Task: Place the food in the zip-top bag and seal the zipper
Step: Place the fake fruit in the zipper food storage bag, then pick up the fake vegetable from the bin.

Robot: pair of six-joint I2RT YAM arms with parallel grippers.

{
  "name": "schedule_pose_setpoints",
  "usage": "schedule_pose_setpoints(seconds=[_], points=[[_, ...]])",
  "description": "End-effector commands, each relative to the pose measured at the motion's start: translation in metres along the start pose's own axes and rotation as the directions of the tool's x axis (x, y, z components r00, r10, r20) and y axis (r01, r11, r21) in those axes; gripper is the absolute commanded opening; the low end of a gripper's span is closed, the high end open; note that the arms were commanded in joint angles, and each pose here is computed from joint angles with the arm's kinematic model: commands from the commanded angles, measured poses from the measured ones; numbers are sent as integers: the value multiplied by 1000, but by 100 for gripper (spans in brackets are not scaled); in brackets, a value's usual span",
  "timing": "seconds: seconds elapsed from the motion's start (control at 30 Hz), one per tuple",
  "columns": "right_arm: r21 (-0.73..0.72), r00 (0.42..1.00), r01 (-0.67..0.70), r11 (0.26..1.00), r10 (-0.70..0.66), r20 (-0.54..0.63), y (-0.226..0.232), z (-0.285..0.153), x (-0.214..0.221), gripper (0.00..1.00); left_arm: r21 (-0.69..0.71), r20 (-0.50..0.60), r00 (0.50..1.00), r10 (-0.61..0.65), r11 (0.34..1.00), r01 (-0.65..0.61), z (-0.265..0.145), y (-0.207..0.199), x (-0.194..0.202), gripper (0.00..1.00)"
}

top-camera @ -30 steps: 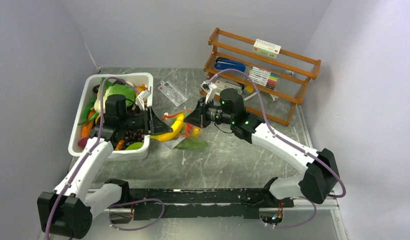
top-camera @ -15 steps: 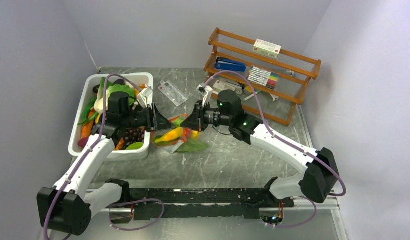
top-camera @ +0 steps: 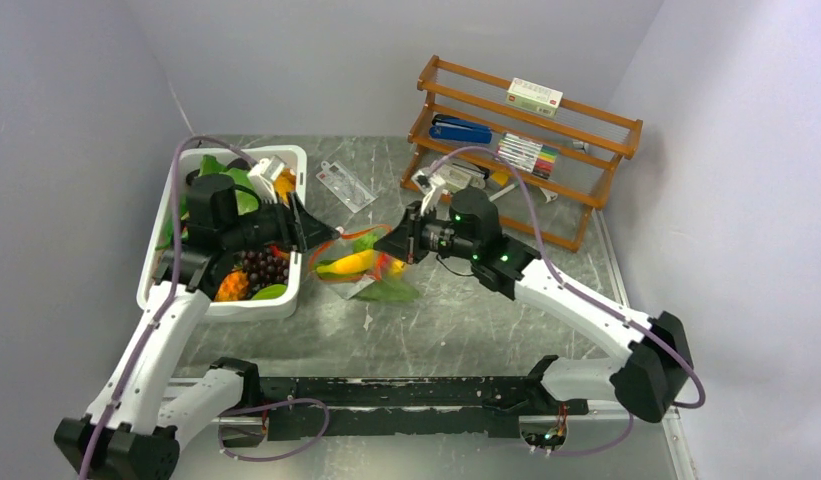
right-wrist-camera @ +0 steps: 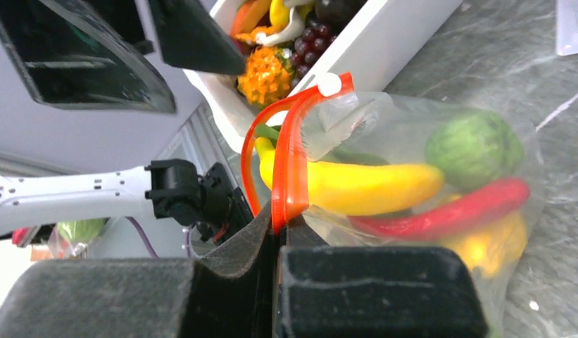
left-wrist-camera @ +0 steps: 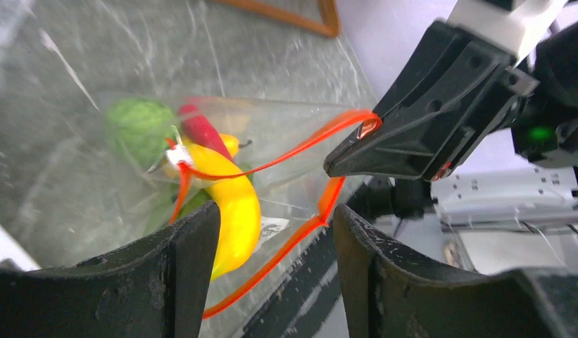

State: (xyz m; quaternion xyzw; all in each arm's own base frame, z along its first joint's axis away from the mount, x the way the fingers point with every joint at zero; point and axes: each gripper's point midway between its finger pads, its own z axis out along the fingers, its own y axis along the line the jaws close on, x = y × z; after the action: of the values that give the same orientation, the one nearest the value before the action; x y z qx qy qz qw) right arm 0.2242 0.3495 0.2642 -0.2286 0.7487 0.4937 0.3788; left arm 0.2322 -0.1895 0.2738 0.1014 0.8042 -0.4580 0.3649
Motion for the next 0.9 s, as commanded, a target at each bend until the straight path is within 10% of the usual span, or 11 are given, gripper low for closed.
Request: schedule_pose_setpoints(seconds=[0.0, 0.63, 0.87], points=[[-10, 985, -15, 1000, 17, 170, 13, -22, -38, 0, -175, 120, 987, 112, 980, -90, -27, 0, -31, 59], [52, 988, -68, 996, 60, 140, 2, -32, -22, 0, -851, 219, 959, 178, 515, 98, -94, 130, -76, 59], [53, 989, -49, 997, 40, 145, 4, -39, -22, 0, -632, 549, 834, 48, 677, 377, -70, 114, -89, 47]])
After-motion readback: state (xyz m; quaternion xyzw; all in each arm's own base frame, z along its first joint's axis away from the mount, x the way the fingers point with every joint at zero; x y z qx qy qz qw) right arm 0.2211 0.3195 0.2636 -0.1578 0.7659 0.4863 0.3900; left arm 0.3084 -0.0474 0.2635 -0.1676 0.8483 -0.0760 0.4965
